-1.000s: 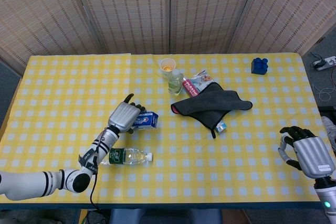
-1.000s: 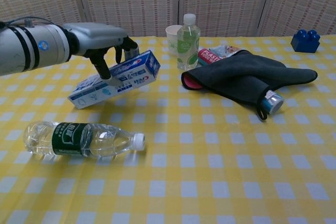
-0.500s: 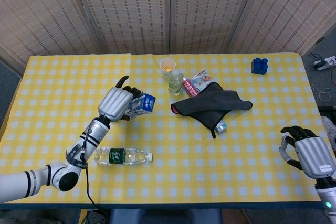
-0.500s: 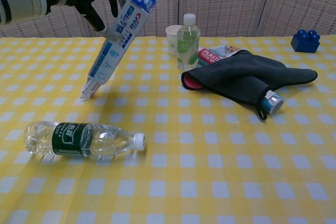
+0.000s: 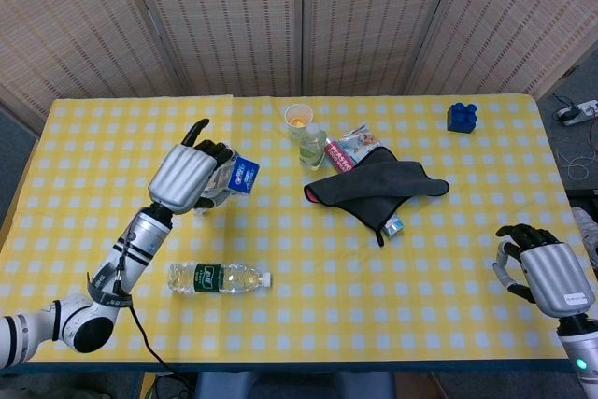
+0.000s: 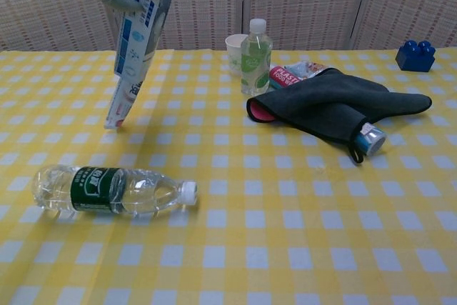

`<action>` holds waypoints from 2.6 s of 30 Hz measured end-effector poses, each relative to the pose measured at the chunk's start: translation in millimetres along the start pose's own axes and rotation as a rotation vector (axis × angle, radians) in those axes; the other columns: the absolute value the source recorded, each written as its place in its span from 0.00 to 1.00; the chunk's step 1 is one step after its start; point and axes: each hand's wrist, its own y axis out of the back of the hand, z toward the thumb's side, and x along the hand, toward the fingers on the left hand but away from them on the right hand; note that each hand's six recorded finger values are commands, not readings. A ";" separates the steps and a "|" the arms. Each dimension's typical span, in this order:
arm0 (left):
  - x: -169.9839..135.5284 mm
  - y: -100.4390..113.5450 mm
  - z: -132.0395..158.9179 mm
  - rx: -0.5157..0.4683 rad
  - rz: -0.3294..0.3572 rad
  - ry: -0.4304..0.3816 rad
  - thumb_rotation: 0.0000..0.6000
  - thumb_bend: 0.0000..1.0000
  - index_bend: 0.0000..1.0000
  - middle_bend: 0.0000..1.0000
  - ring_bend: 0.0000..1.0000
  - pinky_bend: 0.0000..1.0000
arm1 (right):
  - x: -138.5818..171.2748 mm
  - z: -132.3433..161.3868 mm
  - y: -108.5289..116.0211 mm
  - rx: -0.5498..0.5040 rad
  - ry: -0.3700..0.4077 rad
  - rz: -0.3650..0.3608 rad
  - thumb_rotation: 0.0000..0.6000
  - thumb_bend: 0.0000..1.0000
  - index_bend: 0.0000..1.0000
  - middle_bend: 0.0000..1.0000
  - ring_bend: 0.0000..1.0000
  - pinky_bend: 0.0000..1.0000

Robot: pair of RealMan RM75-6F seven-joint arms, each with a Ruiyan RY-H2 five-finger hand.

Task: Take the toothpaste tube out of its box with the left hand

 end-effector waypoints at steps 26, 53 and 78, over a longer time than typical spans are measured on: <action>-38.5 -2.2 -30.6 0.273 -0.078 0.060 1.00 0.27 0.49 0.37 0.34 0.02 | -4.4 5.0 -3.7 0.002 0.012 0.013 1.00 0.62 0.36 0.35 0.27 0.37; -82.3 -97.3 -58.6 0.538 -0.463 0.190 1.00 0.27 0.40 0.37 0.36 0.02 | -5.1 8.6 -4.1 0.004 0.019 0.015 1.00 0.62 0.36 0.35 0.27 0.37; -112.2 -82.6 -76.7 0.345 -0.315 0.336 1.00 0.27 0.00 0.27 0.34 0.02 | -1.9 -4.7 -2.4 0.000 -0.012 0.009 1.00 0.62 0.36 0.35 0.27 0.37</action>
